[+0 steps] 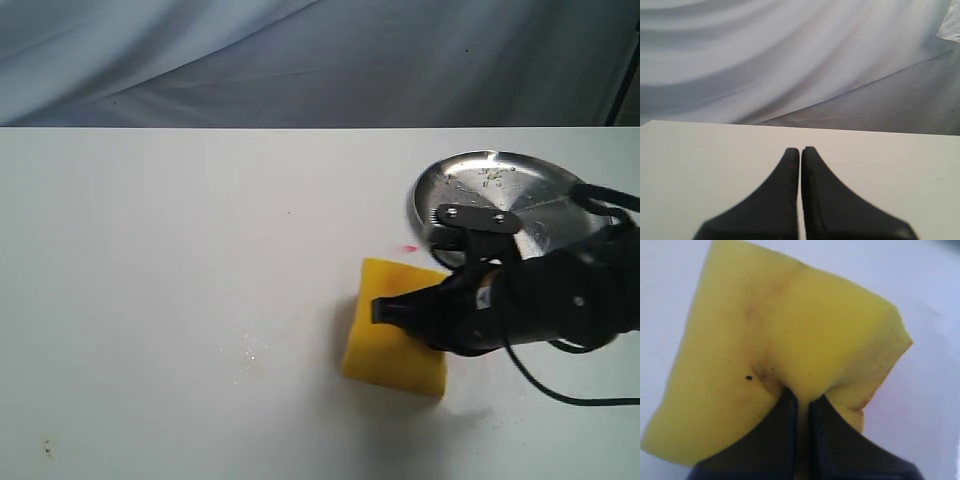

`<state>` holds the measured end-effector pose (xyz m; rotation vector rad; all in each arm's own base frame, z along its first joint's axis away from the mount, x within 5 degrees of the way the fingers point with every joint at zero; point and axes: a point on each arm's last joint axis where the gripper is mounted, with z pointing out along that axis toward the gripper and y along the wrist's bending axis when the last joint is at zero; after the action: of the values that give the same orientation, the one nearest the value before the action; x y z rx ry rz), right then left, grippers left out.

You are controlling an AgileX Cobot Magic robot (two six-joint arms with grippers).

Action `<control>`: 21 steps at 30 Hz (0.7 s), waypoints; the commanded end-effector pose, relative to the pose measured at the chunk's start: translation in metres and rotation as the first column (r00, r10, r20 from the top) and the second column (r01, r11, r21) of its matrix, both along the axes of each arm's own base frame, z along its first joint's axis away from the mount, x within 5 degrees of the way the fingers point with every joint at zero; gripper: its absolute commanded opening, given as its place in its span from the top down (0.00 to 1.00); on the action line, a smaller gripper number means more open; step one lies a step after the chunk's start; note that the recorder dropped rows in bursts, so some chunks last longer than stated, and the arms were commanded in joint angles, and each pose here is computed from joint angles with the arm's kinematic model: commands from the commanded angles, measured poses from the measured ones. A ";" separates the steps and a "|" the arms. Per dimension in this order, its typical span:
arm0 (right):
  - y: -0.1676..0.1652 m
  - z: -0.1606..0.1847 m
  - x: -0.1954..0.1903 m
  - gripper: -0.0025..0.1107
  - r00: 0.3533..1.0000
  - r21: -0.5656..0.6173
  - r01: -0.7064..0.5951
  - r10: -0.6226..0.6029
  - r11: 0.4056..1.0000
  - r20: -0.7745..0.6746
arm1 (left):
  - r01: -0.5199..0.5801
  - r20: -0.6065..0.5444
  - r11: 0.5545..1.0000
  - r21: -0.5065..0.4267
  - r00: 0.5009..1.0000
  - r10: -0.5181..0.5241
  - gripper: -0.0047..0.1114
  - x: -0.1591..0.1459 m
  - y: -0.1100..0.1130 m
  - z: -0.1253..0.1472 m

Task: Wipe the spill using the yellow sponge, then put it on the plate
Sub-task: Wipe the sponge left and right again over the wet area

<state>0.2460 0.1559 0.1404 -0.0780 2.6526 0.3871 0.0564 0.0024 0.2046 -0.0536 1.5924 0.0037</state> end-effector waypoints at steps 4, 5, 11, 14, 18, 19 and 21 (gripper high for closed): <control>0.047 -0.002 -0.019 0.98 0.986 -0.010 -0.162 0.162 0.987 -0.028 | 0.006 0.000 1.000 -0.002 1.000 -0.006 0.93 0.000 0.000 -0.001; 0.048 -0.003 -0.022 0.98 0.984 -0.020 -0.173 0.172 0.985 -0.047 | 0.006 0.000 1.000 -0.002 1.000 -0.006 0.93 0.000 0.000 -0.001; 0.025 -0.013 -0.040 0.98 0.983 -0.056 -0.163 0.157 0.985 -0.098 | 0.006 0.000 1.000 -0.002 1.000 -0.006 0.93 0.000 0.000 -0.001; 0.003 -0.012 -0.046 0.98 0.989 -0.059 -0.115 0.109 0.992 -0.100 | 0.006 0.000 1.000 -0.002 1.000 -0.006 0.93 0.000 0.000 -0.001; -0.026 -0.006 -0.050 0.98 0.995 -0.064 -0.044 0.038 0.997 -0.087 | 0.006 0.000 1.000 -0.002 1.000 -0.006 0.93 0.000 0.000 -0.001; -0.031 -0.004 -0.050 0.98 0.996 -0.066 -0.034 0.028 0.997 -0.084 | 0.006 0.000 1.000 -0.002 1.000 -0.006 0.93 0.000 0.000 -0.001; -0.042 0.001 -0.050 0.98 0.997 -0.069 -0.004 -0.001 0.998 -0.076 | 0.006 0.000 1.000 -0.002 1.000 -0.006 0.93 0.000 0.000 -0.001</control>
<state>0.2022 0.1325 0.1413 -0.0953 2.6959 0.3694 0.0564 0.0024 0.2046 -0.0536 1.5924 0.0037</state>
